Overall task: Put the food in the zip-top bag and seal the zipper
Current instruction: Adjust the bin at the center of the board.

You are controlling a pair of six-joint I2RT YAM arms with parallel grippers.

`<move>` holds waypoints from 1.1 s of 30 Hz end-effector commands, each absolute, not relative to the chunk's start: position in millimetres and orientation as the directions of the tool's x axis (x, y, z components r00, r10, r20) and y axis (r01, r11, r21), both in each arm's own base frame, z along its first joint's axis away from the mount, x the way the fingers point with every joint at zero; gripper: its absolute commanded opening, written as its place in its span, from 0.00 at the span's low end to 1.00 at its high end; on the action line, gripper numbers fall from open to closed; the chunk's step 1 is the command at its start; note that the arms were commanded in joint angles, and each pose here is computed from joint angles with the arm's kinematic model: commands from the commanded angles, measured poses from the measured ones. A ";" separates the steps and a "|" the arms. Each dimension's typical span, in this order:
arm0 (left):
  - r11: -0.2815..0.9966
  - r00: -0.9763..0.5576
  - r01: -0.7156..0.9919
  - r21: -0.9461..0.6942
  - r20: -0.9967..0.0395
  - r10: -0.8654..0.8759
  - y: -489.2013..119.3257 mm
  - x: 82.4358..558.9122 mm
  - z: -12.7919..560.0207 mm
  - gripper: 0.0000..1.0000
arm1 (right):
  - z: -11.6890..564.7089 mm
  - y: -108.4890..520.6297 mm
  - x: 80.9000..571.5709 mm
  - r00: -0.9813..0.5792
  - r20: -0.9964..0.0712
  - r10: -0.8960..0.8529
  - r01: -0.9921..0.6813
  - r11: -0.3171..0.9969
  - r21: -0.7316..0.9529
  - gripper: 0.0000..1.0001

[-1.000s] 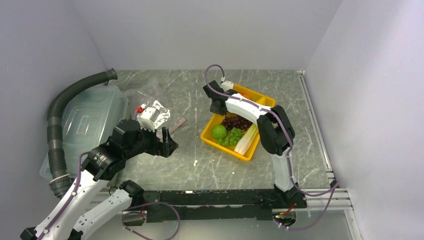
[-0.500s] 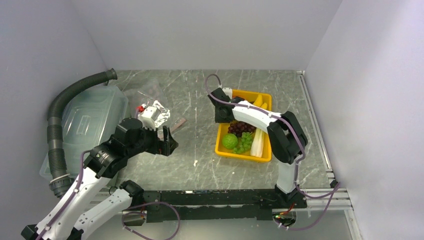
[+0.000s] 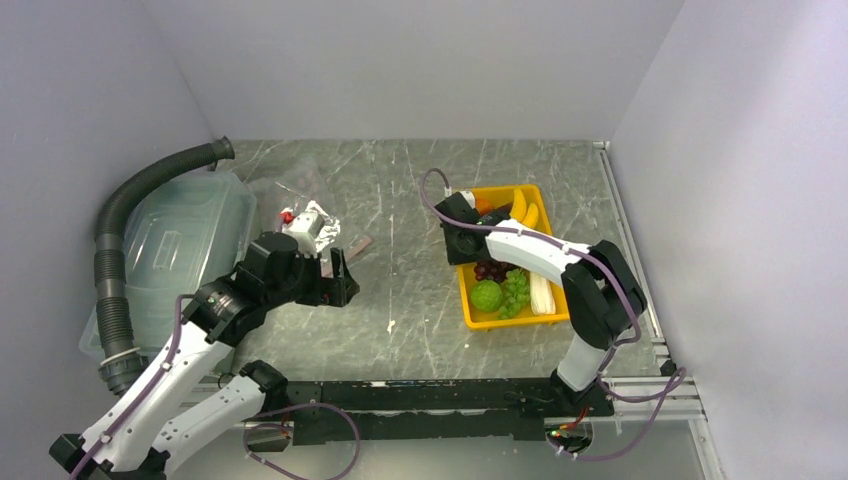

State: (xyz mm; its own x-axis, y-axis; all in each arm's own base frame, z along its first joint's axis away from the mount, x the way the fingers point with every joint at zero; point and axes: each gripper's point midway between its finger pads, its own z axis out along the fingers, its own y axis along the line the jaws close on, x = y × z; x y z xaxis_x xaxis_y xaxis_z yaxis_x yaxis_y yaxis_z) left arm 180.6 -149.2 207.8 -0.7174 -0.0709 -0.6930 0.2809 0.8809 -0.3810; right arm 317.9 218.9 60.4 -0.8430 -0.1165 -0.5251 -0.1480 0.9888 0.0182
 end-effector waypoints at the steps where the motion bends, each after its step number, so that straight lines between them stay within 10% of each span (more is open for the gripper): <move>1: 0.889 -0.715 0.222 -0.401 -0.687 -0.132 -151.8 192.4 205.6 0.99 | 83.4 237.1 328.5 -0.791 -0.599 -0.122 -0.213 0.974 0.082 0.00; 5: 0.894 -0.736 0.197 -0.402 -0.663 -0.136 -154.7 196.2 196.6 0.98 | 84.2 233.5 332.1 -0.786 -0.605 -0.126 -0.198 0.979 0.054 0.01; 16: 0.920 -0.745 0.139 -0.367 -0.651 -0.147 -148.2 203.1 189.2 0.98 | 130.9 226.1 333.7 -0.718 -0.693 -0.066 -0.163 0.984 0.075 0.55; 33: 0.945 -0.671 0.125 -0.302 -0.727 -0.143 -120.9 197.0 228.2 0.99 | 207.8 301.6 301.3 -0.674 -0.725 0.142 -0.340 0.812 0.475 0.62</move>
State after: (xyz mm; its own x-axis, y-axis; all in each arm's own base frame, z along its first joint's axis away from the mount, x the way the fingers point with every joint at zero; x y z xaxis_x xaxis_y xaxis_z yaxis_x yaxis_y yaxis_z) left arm 196.5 -129.8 206.8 -0.7229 -0.1336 -0.6779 0.1217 0.9412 -0.3152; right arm 309.0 270.4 191.1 -0.6718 0.0646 -0.7380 -0.2886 0.8947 0.3410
